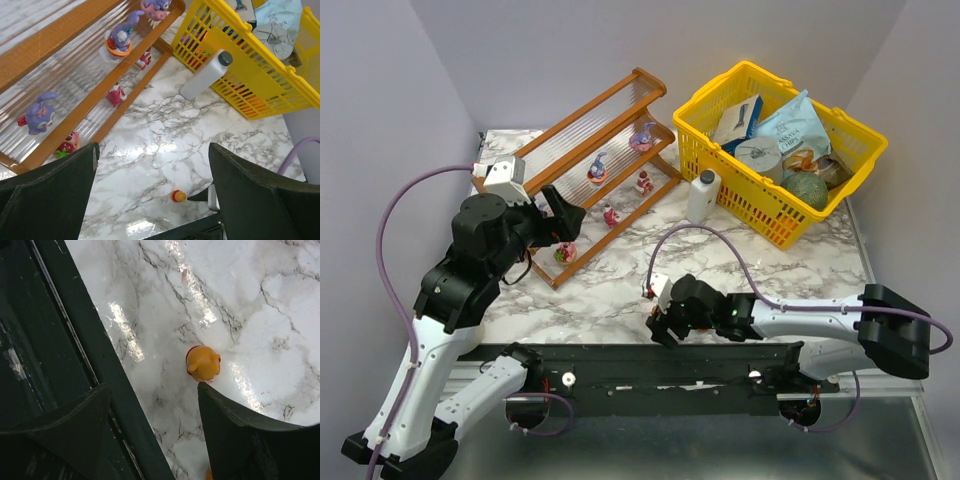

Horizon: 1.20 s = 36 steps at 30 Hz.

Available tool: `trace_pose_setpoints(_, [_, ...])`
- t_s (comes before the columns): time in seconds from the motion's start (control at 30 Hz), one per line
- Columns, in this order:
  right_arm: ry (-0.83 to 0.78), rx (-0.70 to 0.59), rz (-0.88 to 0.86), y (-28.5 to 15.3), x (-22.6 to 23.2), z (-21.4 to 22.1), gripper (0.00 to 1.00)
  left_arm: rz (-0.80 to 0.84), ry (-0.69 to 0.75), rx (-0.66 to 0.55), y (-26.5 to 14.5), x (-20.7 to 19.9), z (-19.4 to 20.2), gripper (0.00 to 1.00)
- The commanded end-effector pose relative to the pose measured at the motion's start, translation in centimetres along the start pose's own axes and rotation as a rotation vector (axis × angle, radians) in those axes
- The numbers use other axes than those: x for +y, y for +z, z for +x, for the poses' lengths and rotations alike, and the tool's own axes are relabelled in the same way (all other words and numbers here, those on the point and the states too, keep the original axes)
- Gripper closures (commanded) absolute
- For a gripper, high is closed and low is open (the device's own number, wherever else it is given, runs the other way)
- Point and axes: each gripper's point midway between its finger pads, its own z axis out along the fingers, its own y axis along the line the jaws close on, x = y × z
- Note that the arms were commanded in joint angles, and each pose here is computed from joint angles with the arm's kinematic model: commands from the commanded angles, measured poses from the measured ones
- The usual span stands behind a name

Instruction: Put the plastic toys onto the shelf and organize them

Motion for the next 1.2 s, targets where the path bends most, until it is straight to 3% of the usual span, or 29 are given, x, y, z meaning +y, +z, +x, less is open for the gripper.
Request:
trace_pose_setpoints(0.0, [-0.033, 0.003, 0.003, 0.7, -0.9, 0.5, 0.25, -0.007, -0.006, -0.043, -1.4, -0.3, -1.7, 0.01])
trace_pose_setpoints(0.17, [-0.014, 0.000, 0.012, 1.1, -2.8, 0.4, 0.30, 0.022, -0.012, -0.057, -2.0, -1.1, -2.5, 0.01])
trace_pose_setpoints(0.4, [-0.069, 0.027, 0.017, 2.3, -3.6, 0.7, 0.47, 0.030, -0.013, -0.073, -2.2, -1.4, -3.2, 0.01])
trace_pose_setpoints(0.97, [-0.129, 0.048, 0.050, 4.4, -4.9, 0.2, 0.48, 0.023, 0.037, -0.095, -1.6, -1.8, -4.8, 0.01])
trace_pose_setpoints(1.07, [-0.128, 0.048, 0.049, 4.6, -4.8, 0.1, 0.53, 0.019, 0.043, -0.097, -1.6, -1.7, -4.9, 0.01])
trace_pose_setpoints(1.17, [-0.114, 0.062, 0.050, 4.6, -4.8, 0.4, 0.70, 0.012, 0.047, -0.101, -1.5, -1.6, -4.9, 0.01])
